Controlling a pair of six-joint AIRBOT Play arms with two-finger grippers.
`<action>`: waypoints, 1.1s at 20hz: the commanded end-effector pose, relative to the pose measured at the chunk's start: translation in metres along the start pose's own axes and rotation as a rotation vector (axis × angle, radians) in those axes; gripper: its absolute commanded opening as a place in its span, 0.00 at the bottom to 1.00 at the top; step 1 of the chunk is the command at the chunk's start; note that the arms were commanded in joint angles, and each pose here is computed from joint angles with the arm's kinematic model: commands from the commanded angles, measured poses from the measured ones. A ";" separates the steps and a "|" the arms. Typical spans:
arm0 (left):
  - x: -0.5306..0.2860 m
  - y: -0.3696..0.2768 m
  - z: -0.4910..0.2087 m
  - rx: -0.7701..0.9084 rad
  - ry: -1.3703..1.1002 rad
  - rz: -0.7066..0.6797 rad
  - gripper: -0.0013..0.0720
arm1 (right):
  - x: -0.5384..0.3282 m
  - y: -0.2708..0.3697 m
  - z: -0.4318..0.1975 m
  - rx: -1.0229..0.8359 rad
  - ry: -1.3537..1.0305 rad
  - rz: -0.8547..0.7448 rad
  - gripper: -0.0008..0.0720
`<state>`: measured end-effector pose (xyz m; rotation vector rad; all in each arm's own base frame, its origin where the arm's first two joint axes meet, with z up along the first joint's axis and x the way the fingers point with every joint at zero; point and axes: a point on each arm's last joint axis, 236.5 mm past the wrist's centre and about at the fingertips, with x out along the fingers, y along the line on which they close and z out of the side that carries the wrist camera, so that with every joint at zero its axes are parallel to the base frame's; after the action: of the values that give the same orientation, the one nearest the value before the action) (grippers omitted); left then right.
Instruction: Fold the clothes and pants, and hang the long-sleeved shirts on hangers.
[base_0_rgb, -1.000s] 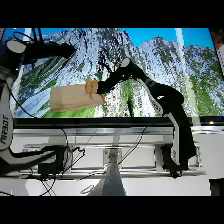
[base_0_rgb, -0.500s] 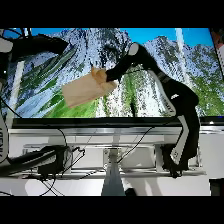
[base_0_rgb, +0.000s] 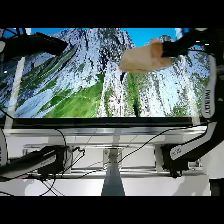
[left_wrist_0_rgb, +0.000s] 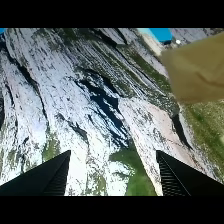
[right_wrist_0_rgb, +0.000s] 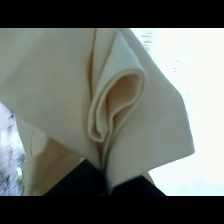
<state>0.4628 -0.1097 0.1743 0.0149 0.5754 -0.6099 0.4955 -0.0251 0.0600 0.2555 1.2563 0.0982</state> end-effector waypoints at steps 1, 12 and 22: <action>-0.005 -0.006 0.000 0.008 0.005 -0.014 0.80 | -0.076 -0.134 -0.013 0.413 -0.113 -0.230 0.02; -0.005 -0.007 0.001 0.006 0.003 -0.016 0.80 | -0.156 -0.285 -0.188 1.421 0.041 -0.484 0.98; -0.005 -0.007 0.001 0.006 0.003 -0.016 0.80 | -0.121 -0.238 -0.100 0.870 -0.043 -0.361 0.04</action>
<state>0.4564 -0.1130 0.1779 0.0157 0.5786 -0.6277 0.3015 -0.2924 0.0825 0.8869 1.2451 -0.9636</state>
